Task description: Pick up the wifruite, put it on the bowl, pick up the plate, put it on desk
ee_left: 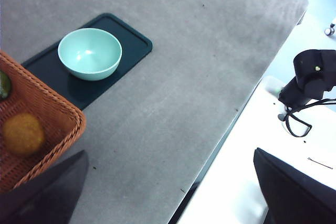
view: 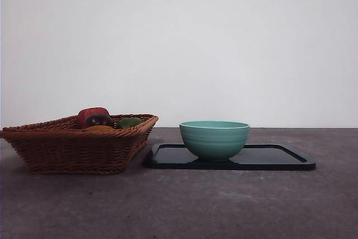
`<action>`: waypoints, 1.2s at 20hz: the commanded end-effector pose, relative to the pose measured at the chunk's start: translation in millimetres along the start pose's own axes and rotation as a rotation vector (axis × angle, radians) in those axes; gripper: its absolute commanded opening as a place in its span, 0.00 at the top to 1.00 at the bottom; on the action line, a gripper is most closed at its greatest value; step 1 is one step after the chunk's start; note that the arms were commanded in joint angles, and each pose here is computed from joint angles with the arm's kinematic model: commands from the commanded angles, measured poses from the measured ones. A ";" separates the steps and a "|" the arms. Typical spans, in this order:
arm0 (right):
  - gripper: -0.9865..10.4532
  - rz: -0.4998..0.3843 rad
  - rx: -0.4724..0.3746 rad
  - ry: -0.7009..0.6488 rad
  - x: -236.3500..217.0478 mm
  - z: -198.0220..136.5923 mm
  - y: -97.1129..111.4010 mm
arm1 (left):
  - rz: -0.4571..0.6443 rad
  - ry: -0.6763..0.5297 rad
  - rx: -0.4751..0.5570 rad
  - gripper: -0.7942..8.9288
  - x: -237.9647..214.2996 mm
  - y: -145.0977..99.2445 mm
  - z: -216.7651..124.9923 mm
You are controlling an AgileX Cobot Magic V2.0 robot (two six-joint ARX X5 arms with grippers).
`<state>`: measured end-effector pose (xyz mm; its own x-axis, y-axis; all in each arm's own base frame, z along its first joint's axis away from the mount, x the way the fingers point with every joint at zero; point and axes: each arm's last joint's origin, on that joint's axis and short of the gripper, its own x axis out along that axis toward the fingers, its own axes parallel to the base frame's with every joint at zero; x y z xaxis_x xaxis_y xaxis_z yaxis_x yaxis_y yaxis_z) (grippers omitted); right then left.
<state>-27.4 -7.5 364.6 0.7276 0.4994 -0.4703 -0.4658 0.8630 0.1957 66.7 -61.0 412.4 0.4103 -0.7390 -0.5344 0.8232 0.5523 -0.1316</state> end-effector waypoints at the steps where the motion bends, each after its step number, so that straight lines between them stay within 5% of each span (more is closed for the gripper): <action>1: 0.39 -0.007 0.024 0.067 -1.7 -5.3 -0.7 | -0.005 -0.049 0.023 0.40 -11.1 -5.8 -9.2; 13: 0.39 0.023 0.193 0.123 8.4 3.0 0.3 | -0.001 -0.107 0.044 0.40 -22.9 -11.5 -22.4; 24: 0.39 0.169 0.221 0.209 128.9 88.8 -1.0 | -0.004 -0.108 0.047 0.40 -23.5 -12.0 -22.8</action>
<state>106.6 59.4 378.3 0.5294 0.6247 -0.5741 -0.4378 0.7807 0.4458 38.3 -40.9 404.6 0.4462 -0.7714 -0.4538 0.8359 0.5403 -0.0967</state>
